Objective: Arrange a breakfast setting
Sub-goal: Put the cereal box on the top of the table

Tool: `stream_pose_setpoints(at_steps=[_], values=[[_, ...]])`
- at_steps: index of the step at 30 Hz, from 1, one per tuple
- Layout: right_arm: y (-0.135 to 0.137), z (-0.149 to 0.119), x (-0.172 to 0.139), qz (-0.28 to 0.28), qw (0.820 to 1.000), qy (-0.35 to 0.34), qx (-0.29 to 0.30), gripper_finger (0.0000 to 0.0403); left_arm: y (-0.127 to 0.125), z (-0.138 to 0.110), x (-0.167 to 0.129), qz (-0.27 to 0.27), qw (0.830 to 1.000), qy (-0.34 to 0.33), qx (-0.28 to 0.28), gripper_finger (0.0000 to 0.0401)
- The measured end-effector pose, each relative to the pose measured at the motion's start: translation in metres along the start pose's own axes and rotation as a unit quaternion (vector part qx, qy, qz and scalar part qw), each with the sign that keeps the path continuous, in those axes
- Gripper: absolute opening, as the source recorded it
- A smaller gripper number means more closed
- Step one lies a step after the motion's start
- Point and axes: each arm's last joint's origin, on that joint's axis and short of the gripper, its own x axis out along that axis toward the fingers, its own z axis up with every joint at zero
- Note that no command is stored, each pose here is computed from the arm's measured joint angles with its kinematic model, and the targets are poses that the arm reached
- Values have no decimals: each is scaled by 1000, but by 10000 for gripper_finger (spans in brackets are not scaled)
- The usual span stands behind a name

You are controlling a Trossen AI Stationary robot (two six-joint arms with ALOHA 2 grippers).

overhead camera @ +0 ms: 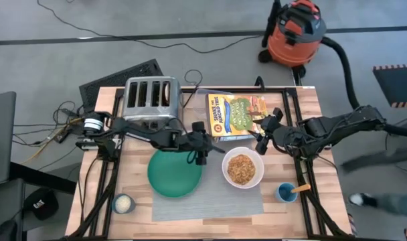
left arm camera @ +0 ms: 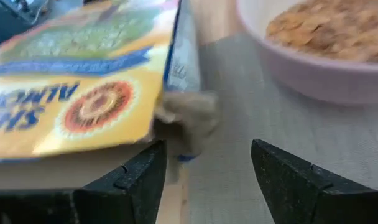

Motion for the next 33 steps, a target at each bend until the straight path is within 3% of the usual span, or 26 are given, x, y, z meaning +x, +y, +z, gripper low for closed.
stream_pose_setpoints(at_steps=[7,12,16,20,24,33], values=[[1,0,-1,3,1000,-2,-1,240,18,0,6,-19,999,-22,-17,205],[1,0,-1,3,1000,-3,1,240,17,-9,19,-24,1000,-17,-3,182],[1,1,-1,4,1000,-6,0,240,16,-5,23,-20,999,-35,7,148],[1,2,0,4,1000,-9,-9,240,16,-4,27,-15,999,-27,31,87],[2,1,-1,6,999,-8,-31,240,21,12,22,-3,998,-48,48,14],[13,-7,-12,43,998,1,-49,240,43,77,-4,-10,996,-31,87,0]])
